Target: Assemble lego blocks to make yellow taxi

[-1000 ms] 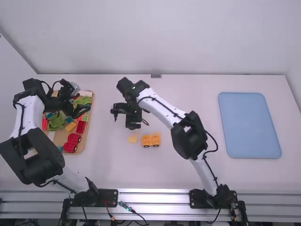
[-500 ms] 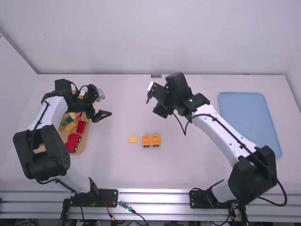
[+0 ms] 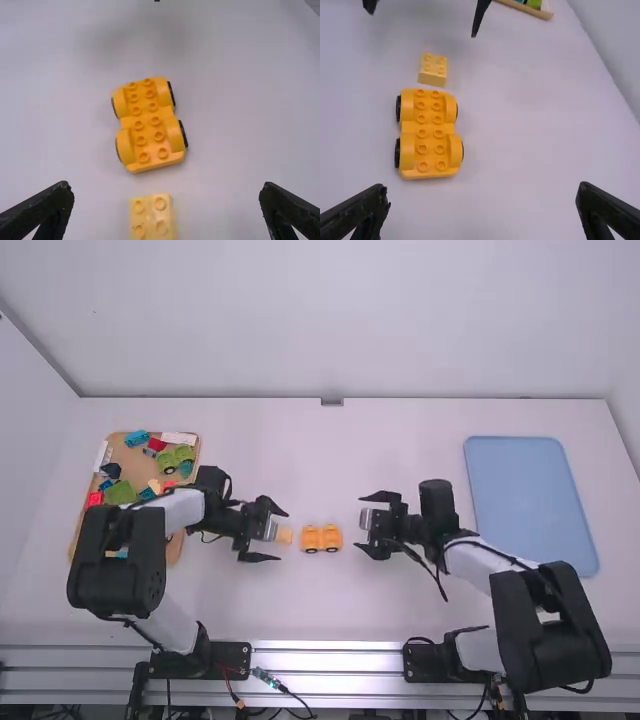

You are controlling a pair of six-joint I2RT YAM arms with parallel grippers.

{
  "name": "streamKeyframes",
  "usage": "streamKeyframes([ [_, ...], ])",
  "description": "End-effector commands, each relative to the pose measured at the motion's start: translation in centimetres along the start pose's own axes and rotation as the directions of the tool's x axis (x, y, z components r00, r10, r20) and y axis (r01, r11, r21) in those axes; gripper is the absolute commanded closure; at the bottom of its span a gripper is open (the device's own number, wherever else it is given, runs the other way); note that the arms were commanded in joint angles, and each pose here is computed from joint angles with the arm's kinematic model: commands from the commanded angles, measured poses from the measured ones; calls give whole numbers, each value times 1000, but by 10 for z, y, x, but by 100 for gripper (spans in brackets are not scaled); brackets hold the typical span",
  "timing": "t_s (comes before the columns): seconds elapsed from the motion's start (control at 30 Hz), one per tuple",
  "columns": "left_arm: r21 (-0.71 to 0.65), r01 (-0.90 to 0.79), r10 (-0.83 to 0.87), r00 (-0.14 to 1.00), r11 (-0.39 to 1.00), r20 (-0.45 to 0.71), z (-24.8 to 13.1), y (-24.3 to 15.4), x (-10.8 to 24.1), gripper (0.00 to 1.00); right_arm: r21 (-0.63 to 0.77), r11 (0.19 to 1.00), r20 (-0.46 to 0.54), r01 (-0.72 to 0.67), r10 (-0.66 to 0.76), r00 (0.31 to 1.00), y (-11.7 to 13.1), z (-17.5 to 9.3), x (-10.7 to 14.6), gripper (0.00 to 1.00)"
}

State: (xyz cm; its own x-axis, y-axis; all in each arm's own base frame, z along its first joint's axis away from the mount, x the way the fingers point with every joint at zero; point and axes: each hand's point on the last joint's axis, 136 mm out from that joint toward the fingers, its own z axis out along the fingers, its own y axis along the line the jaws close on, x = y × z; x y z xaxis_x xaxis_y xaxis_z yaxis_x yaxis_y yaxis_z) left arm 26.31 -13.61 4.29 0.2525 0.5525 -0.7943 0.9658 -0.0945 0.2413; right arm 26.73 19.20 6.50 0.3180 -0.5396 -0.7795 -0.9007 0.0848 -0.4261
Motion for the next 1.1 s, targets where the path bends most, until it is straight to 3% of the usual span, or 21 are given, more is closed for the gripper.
streamKeyframes([
  [0.0,-55,-5,9,998,998,70,-1,3,-7,1,-16,1000,81,5,-4,997,17,-2,-8,1],
  [0.2,-146,158,-141,983,977,116,9,20,4,1,-29,999,125,-33,37,992,19,9,-23,1],
  [0.4,-159,198,-177,975,967,133,19,23,16,1,-157,978,76,-140,154,985,12,38,-10,1],
  [0.67,-106,227,-214,969,968,123,24,15,23,1,-269,945,78,-186,214,974,25,67,0,1],
  [1.07,-85,258,-248,962,962,113,30,17,33,8,-310,922,64,-230,262,963,53,65,11,1],
])
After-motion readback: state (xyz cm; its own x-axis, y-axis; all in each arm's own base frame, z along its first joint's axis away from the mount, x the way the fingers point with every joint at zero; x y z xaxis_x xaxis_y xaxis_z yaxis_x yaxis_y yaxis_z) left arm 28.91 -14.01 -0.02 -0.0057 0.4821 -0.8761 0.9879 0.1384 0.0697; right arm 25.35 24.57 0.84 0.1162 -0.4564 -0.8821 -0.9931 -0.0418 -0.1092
